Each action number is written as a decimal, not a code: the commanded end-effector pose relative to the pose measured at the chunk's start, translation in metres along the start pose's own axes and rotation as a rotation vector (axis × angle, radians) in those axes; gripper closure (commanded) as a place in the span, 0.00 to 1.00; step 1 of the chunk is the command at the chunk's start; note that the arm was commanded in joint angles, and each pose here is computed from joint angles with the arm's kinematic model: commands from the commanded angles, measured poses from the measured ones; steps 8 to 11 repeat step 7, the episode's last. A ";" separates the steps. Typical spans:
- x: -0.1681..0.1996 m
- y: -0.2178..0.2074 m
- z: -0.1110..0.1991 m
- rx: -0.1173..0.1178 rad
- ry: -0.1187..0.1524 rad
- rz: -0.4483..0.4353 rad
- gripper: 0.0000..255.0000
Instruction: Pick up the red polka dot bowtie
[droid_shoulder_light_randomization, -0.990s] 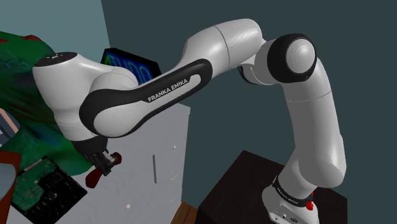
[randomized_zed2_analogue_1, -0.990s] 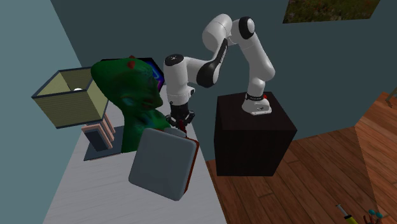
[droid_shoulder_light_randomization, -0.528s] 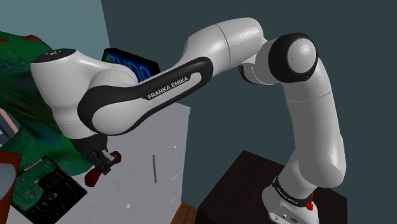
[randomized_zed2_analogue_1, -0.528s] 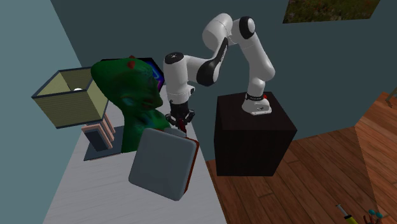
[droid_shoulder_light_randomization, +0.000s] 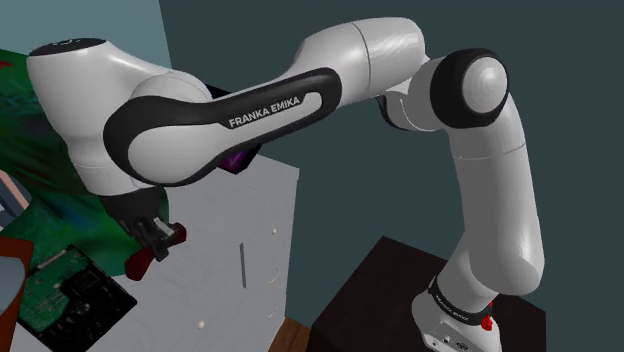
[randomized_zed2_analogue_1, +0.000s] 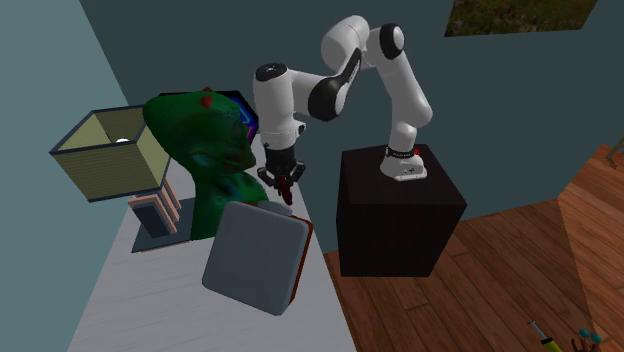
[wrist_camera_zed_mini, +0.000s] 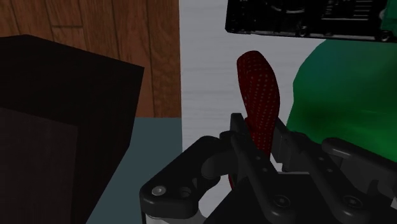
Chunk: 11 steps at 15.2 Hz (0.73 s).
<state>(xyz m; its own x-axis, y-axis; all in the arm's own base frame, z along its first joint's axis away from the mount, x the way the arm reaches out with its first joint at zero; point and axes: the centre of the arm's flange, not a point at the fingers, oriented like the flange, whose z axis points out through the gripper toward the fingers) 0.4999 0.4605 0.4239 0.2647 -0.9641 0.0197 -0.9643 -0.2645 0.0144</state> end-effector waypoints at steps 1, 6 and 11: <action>0.000 0.001 -0.011 0.000 0.000 0.000 1.00; 0.001 0.002 -0.032 0.000 0.000 0.000 1.00; 0.001 0.002 -0.032 0.000 0.000 0.000 1.00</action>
